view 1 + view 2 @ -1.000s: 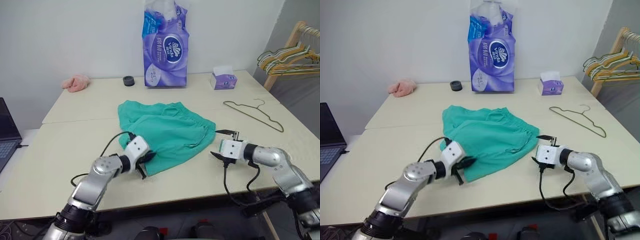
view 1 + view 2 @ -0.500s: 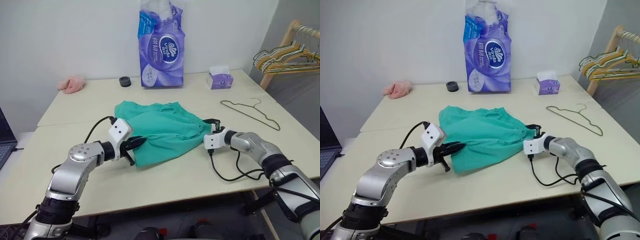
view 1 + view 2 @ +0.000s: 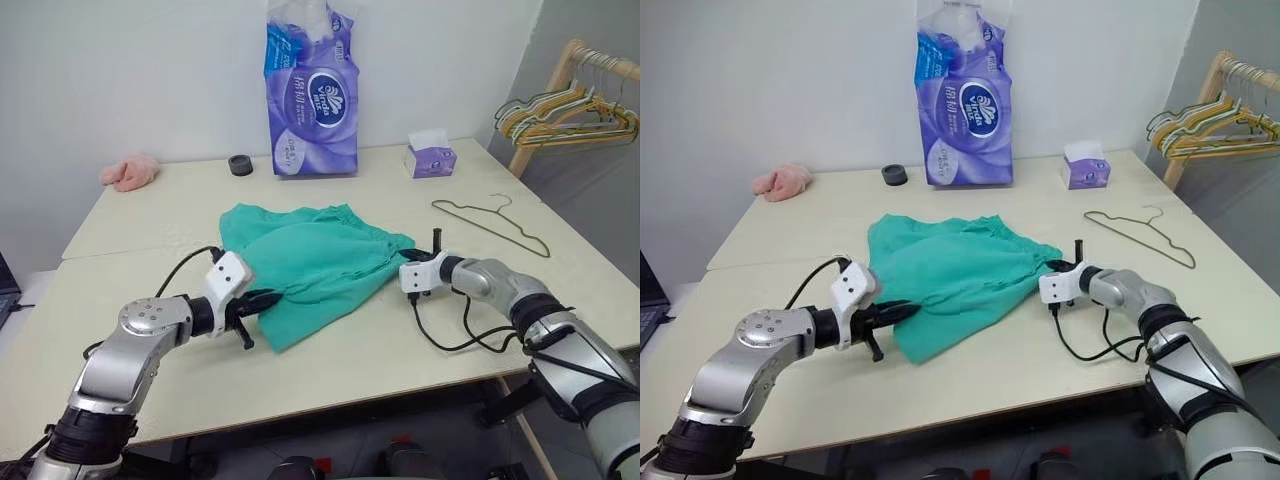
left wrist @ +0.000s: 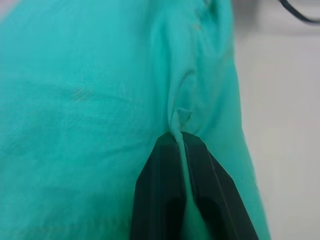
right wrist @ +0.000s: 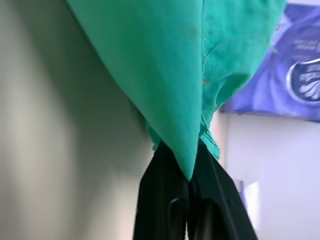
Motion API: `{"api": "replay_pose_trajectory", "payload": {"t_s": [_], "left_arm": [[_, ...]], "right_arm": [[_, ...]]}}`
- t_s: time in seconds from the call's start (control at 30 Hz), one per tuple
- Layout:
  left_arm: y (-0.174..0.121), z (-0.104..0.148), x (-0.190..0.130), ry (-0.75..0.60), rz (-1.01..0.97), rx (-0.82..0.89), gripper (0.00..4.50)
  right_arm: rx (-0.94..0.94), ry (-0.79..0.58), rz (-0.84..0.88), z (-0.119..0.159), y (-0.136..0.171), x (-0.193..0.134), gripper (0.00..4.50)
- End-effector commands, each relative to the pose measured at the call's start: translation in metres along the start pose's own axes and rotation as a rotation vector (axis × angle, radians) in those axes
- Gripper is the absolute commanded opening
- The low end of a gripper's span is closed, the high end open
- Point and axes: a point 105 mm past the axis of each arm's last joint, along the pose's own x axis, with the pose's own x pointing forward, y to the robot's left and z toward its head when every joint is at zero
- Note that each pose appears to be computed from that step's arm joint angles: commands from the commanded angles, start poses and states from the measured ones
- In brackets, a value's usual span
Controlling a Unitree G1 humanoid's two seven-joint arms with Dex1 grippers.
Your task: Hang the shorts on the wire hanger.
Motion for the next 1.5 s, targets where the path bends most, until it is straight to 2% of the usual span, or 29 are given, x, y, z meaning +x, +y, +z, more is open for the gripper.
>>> {"api": "replay_pose_trajectory", "payload": {"t_s": [0.03,0.13,0.27,0.47,0.63,0.73,0.87,1.13,1.23,1.27,1.37,1.5], "left_arm": [[-0.021,-0.007,0.002,0.043,-0.116,0.054,0.0],[-0.044,-0.021,0.003,0.098,-0.234,0.065,0.0],[-0.067,-0.034,0.001,0.158,-0.367,0.072,0.0],[-0.059,-0.038,-0.003,0.198,-0.394,0.108,0.0],[-0.052,-0.04,-0.005,0.218,-0.407,0.137,0.0],[-0.052,-0.041,-0.006,0.223,-0.421,0.145,0.0],[-0.059,-0.042,-0.007,0.226,-0.467,0.145,0.0],[-0.069,-0.043,-0.009,0.222,-0.507,0.145,0.0],[-0.077,-0.043,-0.009,0.213,-0.529,0.085,0.0],[-0.077,-0.042,-0.007,0.203,-0.514,0.076,0.22],[-0.079,-0.039,-0.005,0.185,-0.507,0.057,0.92],[-0.083,-0.039,-0.008,0.189,-0.516,0.046,2.12]], "right_arm": [[-0.036,-0.016,-0.034,-0.003,-0.021,-0.009,0.03],[-0.051,-0.011,0.032,-0.011,-0.013,-0.023,0.03],[-0.022,-0.001,0.214,-0.013,0.012,-0.057,0.03],[0.114,0.093,0.415,-0.001,0.033,-0.108,0.03],[0.194,0.144,0.48,0.009,0.039,-0.132,0.03],[0.251,0.13,0.536,0.025,0.05,-0.144,0.03],[0.291,0.106,0.564,0.043,0.054,-0.151,0.03],[0.292,0.093,0.573,0.049,0.053,-0.149,0.03],[0.326,0.065,0.606,0.056,0.056,-0.149,0.03],[0.334,0.059,0.621,0.057,0.057,-0.15,0.01],[0.329,0.052,0.66,0.059,0.058,-0.154,0.66],[0.371,0.005,0.737,0.067,0.058,-0.166,1.95]]}}
